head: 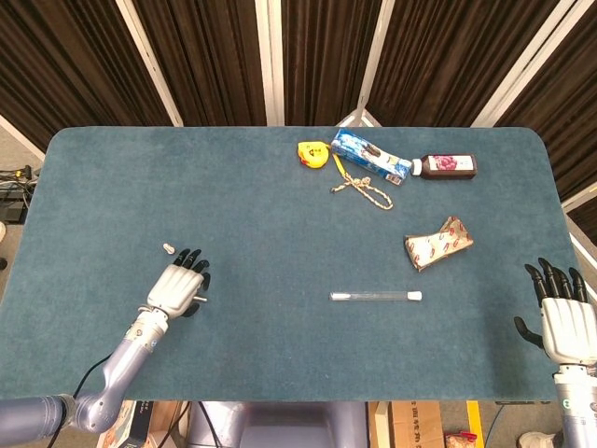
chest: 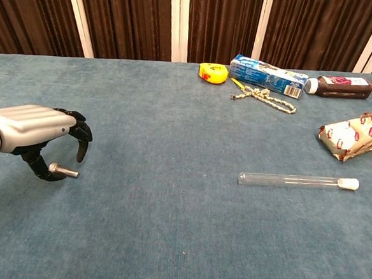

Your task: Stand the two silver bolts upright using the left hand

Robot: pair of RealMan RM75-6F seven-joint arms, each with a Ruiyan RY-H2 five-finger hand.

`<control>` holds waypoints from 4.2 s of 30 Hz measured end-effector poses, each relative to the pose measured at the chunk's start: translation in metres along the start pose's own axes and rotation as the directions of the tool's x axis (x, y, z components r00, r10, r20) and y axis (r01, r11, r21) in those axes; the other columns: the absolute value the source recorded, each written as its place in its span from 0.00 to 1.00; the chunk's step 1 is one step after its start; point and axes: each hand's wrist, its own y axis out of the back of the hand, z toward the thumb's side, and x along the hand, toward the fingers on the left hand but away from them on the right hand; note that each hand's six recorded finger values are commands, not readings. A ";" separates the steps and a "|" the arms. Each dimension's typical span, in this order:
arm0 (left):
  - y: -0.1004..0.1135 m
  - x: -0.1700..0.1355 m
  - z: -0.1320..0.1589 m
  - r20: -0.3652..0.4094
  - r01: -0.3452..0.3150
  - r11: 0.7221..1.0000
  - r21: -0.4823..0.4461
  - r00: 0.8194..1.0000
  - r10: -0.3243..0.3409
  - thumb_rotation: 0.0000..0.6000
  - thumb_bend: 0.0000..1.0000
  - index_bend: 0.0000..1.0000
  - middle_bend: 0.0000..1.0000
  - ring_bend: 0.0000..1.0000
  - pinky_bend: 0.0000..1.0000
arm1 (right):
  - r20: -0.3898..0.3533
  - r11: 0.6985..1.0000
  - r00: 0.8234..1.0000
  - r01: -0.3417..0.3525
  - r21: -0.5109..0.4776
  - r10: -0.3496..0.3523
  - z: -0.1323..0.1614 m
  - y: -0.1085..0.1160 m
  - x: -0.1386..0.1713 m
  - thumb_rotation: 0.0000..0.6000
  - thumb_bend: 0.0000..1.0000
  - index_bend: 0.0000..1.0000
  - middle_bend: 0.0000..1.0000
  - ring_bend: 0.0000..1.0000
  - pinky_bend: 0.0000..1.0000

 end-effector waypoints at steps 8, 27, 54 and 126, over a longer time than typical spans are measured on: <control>-0.004 0.002 0.004 0.004 0.002 1.000 0.024 1.000 -0.002 1.00 0.43 0.49 0.20 0.00 0.04 | 0.002 1.000 1.000 -0.003 -0.003 0.003 -0.001 -0.002 -0.001 1.00 0.25 0.14 0.08 0.12 0.00; -0.009 0.004 0.010 0.005 -0.001 0.998 0.065 1.000 0.000 1.00 0.47 0.53 0.22 0.01 0.04 | 0.008 1.000 1.000 -0.001 -0.015 0.002 -0.003 -0.002 -0.002 1.00 0.25 0.14 0.08 0.12 0.00; -0.002 0.004 0.010 0.002 -0.037 0.999 -0.016 0.999 0.037 1.00 0.52 0.61 0.28 0.02 0.04 | 0.011 1.000 1.000 0.006 -0.024 -0.006 -0.005 0.000 -0.003 1.00 0.25 0.14 0.08 0.12 0.00; -0.032 0.030 -0.042 0.180 0.127 0.591 -0.797 0.983 0.033 1.00 0.49 0.60 0.25 0.00 0.00 | 0.004 0.999 1.000 0.017 -0.030 -0.017 0.000 -0.006 -0.004 1.00 0.25 0.16 0.08 0.13 0.00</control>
